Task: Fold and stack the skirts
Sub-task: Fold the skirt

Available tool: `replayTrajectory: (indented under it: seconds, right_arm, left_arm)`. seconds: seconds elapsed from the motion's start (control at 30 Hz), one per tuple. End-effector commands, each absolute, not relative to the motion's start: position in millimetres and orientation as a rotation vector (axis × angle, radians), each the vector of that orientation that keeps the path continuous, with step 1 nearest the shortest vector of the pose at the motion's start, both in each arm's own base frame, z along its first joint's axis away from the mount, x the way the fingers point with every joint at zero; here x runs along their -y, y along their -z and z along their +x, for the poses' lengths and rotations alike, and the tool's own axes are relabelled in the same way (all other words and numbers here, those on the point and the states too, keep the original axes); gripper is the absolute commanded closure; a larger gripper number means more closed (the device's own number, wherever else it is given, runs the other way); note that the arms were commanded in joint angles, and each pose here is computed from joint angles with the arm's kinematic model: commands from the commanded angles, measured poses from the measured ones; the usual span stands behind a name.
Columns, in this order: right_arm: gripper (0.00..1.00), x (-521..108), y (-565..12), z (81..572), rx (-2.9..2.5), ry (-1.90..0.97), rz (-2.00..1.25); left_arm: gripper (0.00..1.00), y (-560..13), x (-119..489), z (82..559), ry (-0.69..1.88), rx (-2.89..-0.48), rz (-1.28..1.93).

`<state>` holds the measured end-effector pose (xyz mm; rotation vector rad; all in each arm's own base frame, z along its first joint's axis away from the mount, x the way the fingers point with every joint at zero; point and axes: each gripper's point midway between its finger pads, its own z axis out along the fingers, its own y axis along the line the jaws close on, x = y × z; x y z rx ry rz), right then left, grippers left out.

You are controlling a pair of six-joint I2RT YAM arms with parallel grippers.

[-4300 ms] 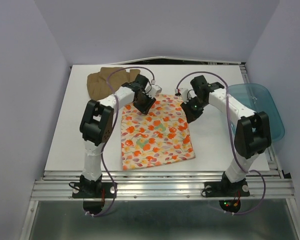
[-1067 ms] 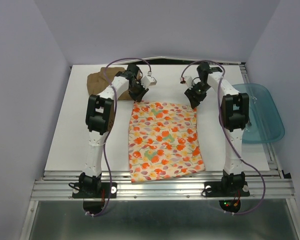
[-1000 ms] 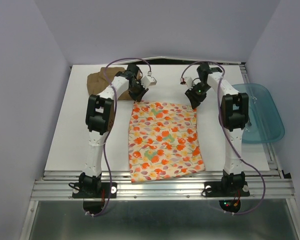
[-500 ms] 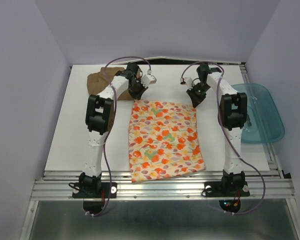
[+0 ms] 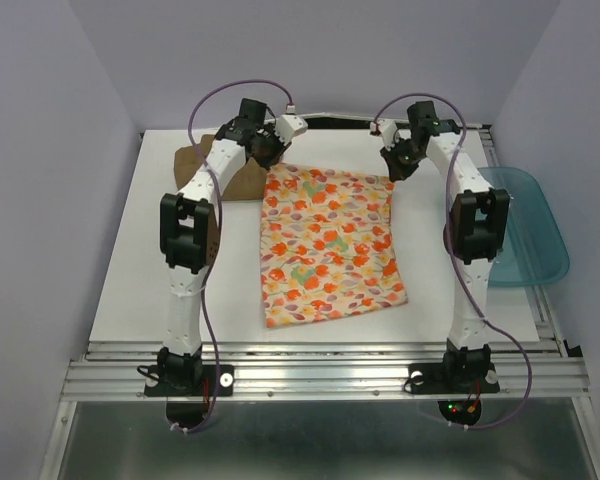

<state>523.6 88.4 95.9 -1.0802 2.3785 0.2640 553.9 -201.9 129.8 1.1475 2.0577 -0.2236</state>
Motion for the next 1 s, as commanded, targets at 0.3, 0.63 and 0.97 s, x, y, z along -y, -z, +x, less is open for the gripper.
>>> replayTrajectory:
  seconds: [0.3,0.63,0.97]
  right_arm:
    - [0.99,-83.3,-185.4,464.2,-2.120,-0.174,-1.229]
    - [0.99,-102.9,-116.0,372.8,-2.176,-0.230,-1.393]
    - [0.99,-97.6,-75.4,359.3,-2.271,-0.216,-1.363]
  left_arm:
    - [1.00,-238.0,179.3,459.3,0.198,-1.844,1.208]
    - [1.00,-149.9,190.4,347.3,0.245,-1.915,1.417]
    - [1.00,-81.7,188.6,321.3,0.284,-2.093,1.400]
